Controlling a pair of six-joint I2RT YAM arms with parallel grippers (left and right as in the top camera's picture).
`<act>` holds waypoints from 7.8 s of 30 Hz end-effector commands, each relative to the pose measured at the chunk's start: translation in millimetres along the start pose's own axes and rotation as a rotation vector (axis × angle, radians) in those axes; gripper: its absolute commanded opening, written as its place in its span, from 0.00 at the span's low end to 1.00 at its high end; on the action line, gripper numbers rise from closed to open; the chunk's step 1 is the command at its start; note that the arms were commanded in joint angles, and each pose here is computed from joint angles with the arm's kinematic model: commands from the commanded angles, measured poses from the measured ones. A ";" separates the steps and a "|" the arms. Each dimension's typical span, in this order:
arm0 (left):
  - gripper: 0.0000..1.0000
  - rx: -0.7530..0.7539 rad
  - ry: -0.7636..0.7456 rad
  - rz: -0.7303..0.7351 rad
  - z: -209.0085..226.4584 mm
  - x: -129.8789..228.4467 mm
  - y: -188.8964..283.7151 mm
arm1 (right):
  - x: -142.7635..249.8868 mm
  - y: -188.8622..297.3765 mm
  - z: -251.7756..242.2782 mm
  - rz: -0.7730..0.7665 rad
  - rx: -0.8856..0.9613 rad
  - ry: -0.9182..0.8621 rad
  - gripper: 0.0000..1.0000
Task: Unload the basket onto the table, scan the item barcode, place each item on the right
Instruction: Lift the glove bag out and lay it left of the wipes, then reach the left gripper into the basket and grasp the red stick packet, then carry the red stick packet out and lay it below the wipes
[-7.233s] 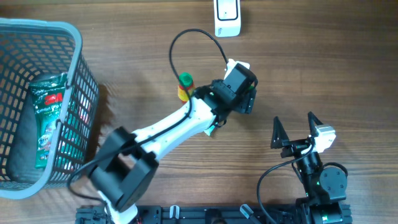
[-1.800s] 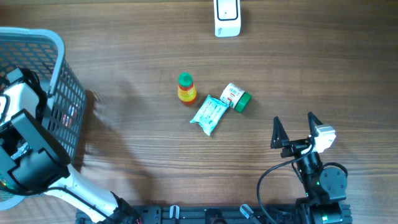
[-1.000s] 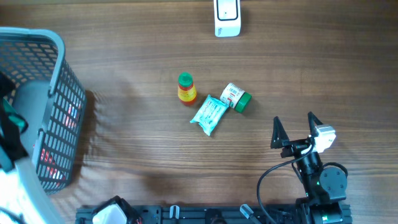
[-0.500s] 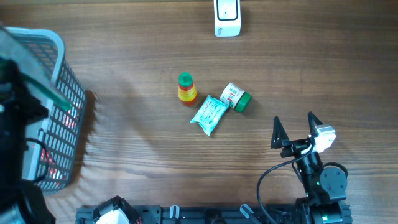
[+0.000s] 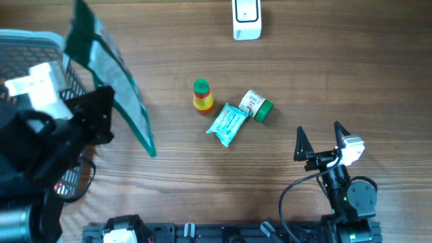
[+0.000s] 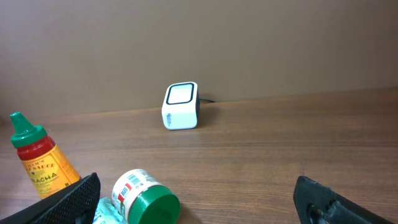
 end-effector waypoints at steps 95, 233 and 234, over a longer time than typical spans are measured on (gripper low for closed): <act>1.00 -1.134 0.921 0.431 392.9 110.2 -16.5 | -0.4 0.0 0.6 -0.004 0.002 0.013 1.00; 1.00 0.101 -0.337 0.418 -102.9 236.2 -210.5 | -0.4 0.0 0.6 -0.004 0.002 0.013 1.00; 1.00 0.108 -0.329 0.400 -105.1 227.1 -205.2 | -0.4 0.0 0.6 -0.004 0.002 0.013 1.00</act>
Point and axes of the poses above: each gripper's point midway between its finger pads, its own y axis back along the fingers, its own z axis along the line the jaws close on, x = y × z, the point moved 4 cm from there along y, back along the fingers, and after that the axes turned 3 degrees about y, right-handed, at the moved point
